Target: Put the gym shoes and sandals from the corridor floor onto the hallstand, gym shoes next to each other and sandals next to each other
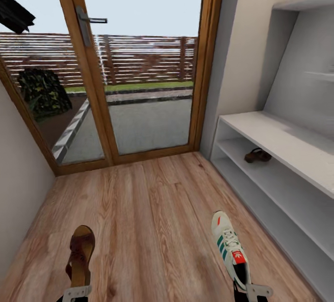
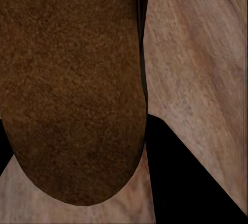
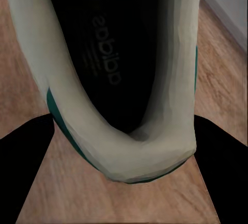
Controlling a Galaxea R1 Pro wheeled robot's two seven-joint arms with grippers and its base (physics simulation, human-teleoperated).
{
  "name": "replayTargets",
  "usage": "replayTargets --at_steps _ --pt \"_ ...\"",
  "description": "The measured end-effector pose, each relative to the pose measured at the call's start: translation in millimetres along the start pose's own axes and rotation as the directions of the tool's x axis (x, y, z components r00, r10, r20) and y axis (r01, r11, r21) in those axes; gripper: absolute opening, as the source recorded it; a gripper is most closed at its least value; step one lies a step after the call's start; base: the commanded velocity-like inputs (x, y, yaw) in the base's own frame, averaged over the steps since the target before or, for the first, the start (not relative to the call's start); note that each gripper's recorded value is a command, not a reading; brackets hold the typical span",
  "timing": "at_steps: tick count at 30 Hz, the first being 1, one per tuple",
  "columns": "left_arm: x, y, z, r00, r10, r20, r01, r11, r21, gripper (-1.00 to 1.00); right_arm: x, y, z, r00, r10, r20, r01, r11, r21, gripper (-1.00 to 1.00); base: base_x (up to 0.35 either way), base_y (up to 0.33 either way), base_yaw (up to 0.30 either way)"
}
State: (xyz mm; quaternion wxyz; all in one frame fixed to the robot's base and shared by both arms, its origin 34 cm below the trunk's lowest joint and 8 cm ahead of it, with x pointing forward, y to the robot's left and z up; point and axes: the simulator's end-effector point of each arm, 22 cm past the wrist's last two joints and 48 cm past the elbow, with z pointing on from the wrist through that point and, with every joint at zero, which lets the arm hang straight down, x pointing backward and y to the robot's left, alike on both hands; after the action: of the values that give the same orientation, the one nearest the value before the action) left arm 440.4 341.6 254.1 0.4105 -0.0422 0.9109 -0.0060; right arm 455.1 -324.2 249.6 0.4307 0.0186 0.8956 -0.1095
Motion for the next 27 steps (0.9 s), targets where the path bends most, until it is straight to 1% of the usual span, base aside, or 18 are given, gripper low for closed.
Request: replayTargets --at_steps 19,27 --pt "0.3 0.0 0.0 1.0 -0.001 -0.001 0.001 1.0 0.0 -1.0 0.0 -0.3 0.0 1.0 0.0 0.0 0.0 1.0 0.001 -1.0 0.007 0.001 -0.282" --pt "-0.1 -0.5 0.0 1.0 0.002 0.0 -0.002 1.0 0.002 -1.0 -0.1 -0.1 -0.1 1.0 0.0 0.0 0.0 1.0 0.001 -1.0 0.154 0.191 -0.282"
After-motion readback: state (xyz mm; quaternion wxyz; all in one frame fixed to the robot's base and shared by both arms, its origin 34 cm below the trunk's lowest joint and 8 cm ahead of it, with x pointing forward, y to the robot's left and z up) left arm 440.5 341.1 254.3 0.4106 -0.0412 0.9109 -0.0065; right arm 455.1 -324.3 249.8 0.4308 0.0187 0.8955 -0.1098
